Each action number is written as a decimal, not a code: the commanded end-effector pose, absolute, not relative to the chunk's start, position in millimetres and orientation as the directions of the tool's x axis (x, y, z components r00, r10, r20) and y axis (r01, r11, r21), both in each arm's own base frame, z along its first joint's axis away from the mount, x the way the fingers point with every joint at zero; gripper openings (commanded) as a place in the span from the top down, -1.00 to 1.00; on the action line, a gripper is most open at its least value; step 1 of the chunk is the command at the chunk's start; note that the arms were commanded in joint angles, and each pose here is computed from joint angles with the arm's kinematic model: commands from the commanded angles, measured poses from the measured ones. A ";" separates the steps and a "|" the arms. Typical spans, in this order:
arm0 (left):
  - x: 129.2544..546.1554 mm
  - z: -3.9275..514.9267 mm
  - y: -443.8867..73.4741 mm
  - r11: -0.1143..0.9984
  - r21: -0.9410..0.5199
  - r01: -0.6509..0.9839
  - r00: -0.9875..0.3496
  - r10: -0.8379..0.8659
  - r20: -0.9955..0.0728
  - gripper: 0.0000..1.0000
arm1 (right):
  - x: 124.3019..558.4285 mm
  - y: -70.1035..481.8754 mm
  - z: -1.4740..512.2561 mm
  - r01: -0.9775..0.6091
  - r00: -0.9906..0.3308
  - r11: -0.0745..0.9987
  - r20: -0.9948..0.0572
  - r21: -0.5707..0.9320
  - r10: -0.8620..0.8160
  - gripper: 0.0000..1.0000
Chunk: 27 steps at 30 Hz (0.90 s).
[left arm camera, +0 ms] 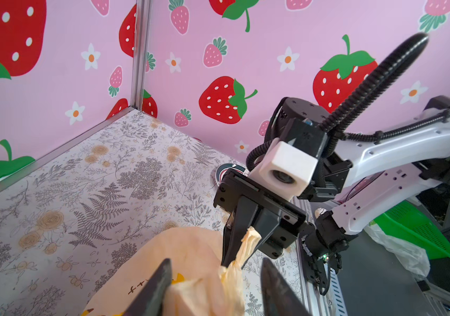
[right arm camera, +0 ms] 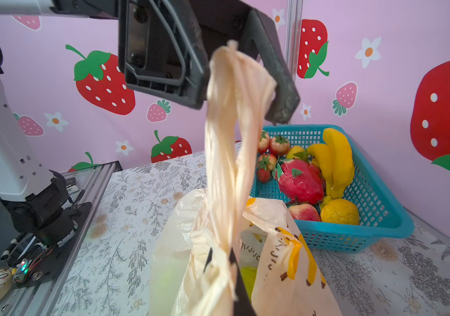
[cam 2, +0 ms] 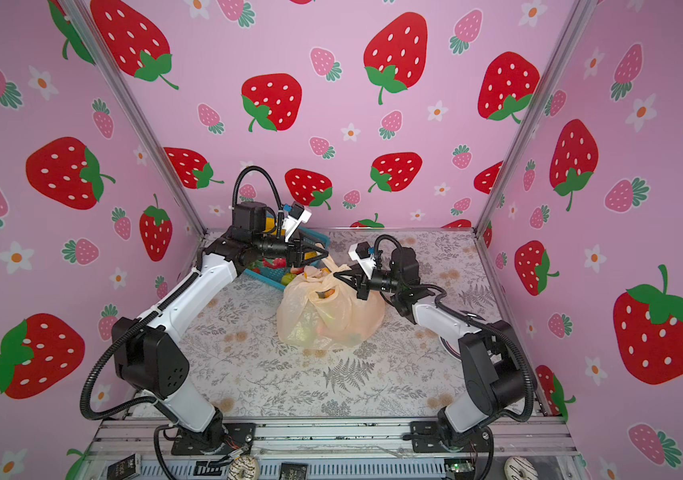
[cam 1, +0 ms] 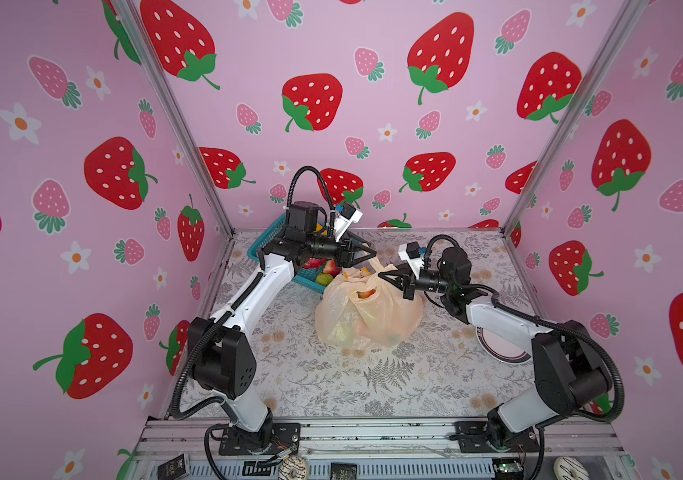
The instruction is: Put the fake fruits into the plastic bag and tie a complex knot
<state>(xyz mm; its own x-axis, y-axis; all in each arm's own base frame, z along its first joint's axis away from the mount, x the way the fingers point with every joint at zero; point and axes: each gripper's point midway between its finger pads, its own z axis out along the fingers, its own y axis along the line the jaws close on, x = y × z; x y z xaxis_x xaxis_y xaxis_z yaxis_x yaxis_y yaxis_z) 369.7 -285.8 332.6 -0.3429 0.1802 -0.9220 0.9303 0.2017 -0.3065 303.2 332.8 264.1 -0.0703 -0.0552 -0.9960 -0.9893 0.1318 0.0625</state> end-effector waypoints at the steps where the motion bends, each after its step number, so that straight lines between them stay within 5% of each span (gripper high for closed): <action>1: 366.4 348.1 -287.9 0.188 -0.264 0.946 -0.296 0.171 -0.940 0.36 | 305.0 330.1 269.4 -0.983 -0.047 0.178 -0.997 0.036 -0.058 1.00; 3: 368.3 341.8 -285.6 0.227 -0.263 0.938 -0.306 0.180 -0.935 0.69 | 314.7 328.1 271.1 -0.970 -0.068 0.235 -0.996 0.053 -0.055 1.00; 7: 367.0 325.0 -287.2 0.327 -0.273 0.905 -0.343 0.180 -0.922 1.00 | 341.3 320.7 276.8 -0.908 -0.186 0.381 -0.982 0.177 0.013 0.97; 15: 375.4 280.0 -278.2 0.627 -0.405 0.666 -0.460 -0.082 -0.884 1.00 | 358.3 317.1 275.3 -0.789 -0.348 0.481 -0.923 0.382 0.162 0.92; 27: 375.8 244.7 -289.6 0.644 -0.516 0.564 -0.513 -0.216 -0.831 1.00 | 339.6 327.0 278.9 -0.856 -0.287 0.396 -0.943 0.332 0.168 0.85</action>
<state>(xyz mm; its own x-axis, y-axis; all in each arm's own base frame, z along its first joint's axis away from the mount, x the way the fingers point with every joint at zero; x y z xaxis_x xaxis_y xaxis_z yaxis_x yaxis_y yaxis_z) 365.0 -292.8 253.4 -0.4933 -0.1563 -0.8557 0.6221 0.6242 -0.4726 339.6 330.0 257.6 -0.3603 0.1155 -0.9256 -0.8309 0.4113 0.3748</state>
